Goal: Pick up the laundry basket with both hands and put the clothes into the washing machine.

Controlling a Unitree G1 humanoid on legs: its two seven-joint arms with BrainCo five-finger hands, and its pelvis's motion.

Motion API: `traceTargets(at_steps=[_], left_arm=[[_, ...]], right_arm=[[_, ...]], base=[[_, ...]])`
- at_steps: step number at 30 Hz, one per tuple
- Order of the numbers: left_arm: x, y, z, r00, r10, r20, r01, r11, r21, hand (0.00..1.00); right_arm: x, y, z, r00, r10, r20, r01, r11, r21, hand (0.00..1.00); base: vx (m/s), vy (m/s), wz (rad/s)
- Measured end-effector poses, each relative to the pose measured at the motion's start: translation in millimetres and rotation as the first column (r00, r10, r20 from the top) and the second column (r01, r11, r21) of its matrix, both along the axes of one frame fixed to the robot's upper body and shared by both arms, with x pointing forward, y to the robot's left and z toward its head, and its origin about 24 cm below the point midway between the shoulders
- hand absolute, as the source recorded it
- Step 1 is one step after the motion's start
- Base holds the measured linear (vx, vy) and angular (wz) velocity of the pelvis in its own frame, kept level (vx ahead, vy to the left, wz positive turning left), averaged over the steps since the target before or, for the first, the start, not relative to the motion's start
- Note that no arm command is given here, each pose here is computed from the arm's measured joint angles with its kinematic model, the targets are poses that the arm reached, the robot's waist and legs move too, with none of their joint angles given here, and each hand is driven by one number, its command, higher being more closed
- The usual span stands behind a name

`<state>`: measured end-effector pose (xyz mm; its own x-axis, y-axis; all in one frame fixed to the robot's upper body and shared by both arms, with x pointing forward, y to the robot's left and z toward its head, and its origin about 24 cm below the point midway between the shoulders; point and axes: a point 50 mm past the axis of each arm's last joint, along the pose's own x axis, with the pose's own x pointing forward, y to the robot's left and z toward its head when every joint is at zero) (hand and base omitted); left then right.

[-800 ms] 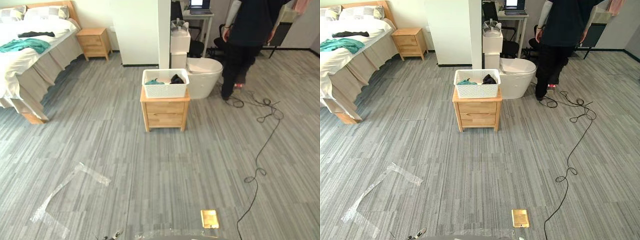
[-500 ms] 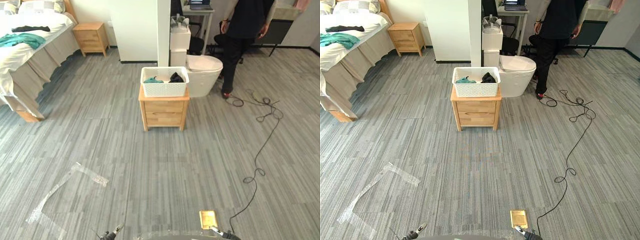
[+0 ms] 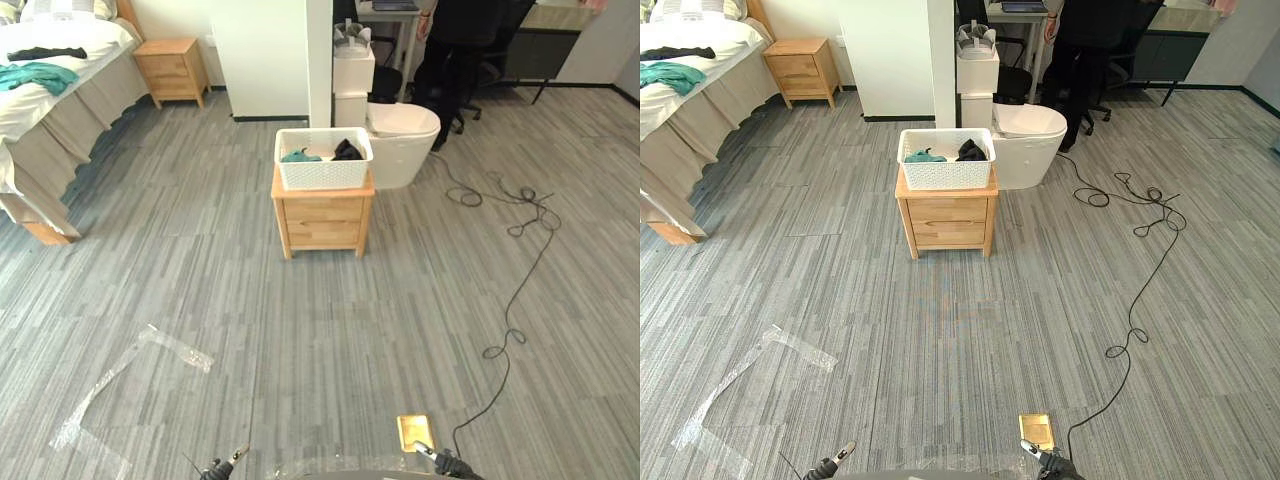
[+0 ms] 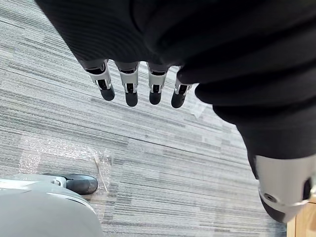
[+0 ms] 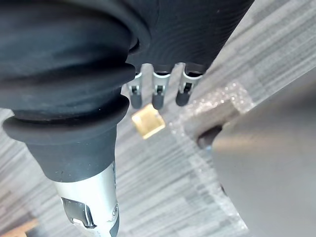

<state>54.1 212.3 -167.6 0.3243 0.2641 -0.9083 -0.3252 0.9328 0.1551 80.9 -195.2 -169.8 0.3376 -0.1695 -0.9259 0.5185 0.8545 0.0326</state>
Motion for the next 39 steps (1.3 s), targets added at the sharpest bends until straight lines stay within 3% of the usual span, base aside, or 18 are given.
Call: traceTargets(at_steps=[12, 22, 28, 31, 33, 39], left_arm=[[3, 0, 0, 0.999, 0.032, 0.014, -0.032, 0.999, -0.012, 0.00], [26, 4, 6, 0.995, 0.050, 0.090, -0.049, 0.999, -0.018, 0.00], [67, -14, 13, 0.978, 0.051, 0.204, -0.030, 0.994, -0.107, 0.00], [52, -15, 8, 0.964, 0.190, 0.183, -0.162, 0.974, -0.157, 0.00], [36, -4, 6, 0.928, 0.336, 0.162, -0.309, 0.936, -0.168, 0.00], [39, -8, 8, 0.915, 0.356, 0.191, -0.323, 0.928, -0.184, 0.00]], right_arm=[[6, 0, 1, 1.000, -0.022, 0.015, 0.022, 1.000, 0.006, 0.00], [13, -3, 7, 0.978, -0.181, 0.107, 0.179, 0.983, 0.031, 0.00], [-18, -1, -2, 0.944, -0.329, 0.006, 0.328, 0.943, 0.063, 0.00], [-50, -6, -5, 0.905, -0.422, -0.058, 0.425, 0.904, 0.051, 0.00], [-37, -12, -3, 0.906, -0.422, -0.019, 0.423, 0.905, 0.047, 0.00], [29, -10, 12, 0.941, -0.295, 0.165, 0.289, 0.956, 0.060, 0.00]], base=[[0.01, 0.003, -0.09], [0.01, 0.026, 0.17], [0.34, -0.086, 0.31], [0.59, -0.276, 0.58], [0.78, -0.300, 0.07], [0.67, -0.205, -0.42]])
